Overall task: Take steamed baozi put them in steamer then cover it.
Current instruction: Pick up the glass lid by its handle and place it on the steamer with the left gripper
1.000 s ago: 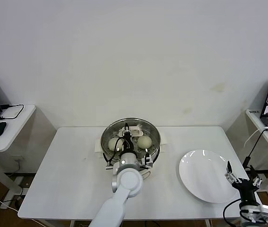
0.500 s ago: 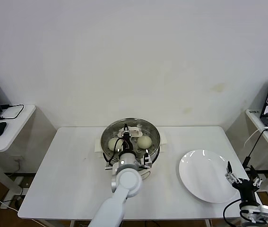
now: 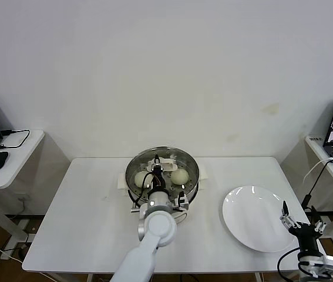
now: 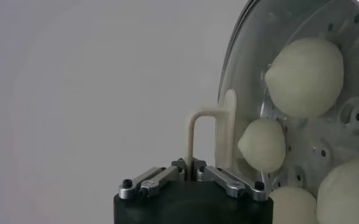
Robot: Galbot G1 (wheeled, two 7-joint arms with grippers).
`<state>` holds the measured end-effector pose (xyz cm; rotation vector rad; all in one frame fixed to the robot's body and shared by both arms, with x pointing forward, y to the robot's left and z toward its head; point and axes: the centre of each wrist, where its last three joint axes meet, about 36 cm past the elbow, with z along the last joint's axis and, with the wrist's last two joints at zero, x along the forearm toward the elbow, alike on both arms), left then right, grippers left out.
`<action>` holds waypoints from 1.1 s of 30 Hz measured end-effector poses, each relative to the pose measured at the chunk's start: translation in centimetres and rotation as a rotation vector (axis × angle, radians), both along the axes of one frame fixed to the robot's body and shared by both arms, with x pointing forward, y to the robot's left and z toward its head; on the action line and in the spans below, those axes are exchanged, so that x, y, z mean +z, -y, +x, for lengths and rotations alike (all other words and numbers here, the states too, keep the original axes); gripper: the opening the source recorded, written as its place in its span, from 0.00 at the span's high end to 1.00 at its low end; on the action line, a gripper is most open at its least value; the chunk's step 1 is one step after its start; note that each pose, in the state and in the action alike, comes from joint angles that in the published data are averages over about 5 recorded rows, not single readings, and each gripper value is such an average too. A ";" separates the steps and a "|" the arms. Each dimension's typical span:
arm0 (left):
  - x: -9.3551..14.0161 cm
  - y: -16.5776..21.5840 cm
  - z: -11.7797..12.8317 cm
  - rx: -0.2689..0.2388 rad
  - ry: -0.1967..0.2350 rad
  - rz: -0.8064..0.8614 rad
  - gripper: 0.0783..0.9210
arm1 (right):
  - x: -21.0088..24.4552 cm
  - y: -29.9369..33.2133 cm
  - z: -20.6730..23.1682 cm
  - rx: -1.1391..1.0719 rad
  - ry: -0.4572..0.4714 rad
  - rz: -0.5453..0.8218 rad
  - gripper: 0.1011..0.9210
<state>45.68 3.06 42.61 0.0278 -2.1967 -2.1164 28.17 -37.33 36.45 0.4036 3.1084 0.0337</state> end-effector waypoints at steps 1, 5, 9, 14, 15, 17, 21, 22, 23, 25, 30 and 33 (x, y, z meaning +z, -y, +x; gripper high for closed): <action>0.0 0.0 0.0 0.000 0.000 0.000 0.93 | 0.0 0.0 0.0 0.000 0.000 0.000 0.12; -0.1 0.0 0.0 -0.001 0.002 0.000 0.93 | 0.0 0.0 0.0 0.001 0.001 0.000 0.12; -0.1 0.0 0.0 -0.003 0.002 -0.001 0.93 | 0.0 0.0 0.0 0.001 0.000 -0.001 0.12; 0.2 -0.3 -0.1 -0.009 0.001 -0.013 0.85 | -0.1 0.0 -0.1 0.001 0.000 -0.001 0.12; 0.2 -0.3 -0.1 -0.011 0.003 -0.015 0.82 | -0.1 0.0 -0.1 0.000 0.000 -0.001 0.12; 0.4 -0.4 -0.2 -0.013 0.004 -0.019 0.74 | -0.1 0.0 -0.1 0.000 0.000 0.000 0.12; 0.6 -0.6 -0.6 -0.020 0.002 -0.026 0.59 | -0.2 0.0 -0.1 0.000 -0.001 0.000 0.12; 0.6 -0.6 -0.7 -0.023 0.002 -0.028 0.56 | -0.2 0.0 -0.1 0.000 -0.001 0.000 0.12; 0.7 -0.6 -0.9 -0.025 0.002 -0.029 0.53 | -0.2 0.0 0.0 0.000 -0.001 0.000 0.12; 0.9 -0.7 -1.2 -0.030 0.004 -0.033 0.46 | -0.2 0.0 0.0 0.001 -0.001 0.000 0.12; 1.5 -0.8 -2.2 -0.042 0.006 -0.048 0.28 | -0.2 0.0 -0.1 0.001 -0.004 -0.001 0.12; 2.0 -1.0 -2.9 -0.049 0.005 -0.063 0.19 | -0.3 0.0 -0.2 0.002 -0.007 -0.002 0.12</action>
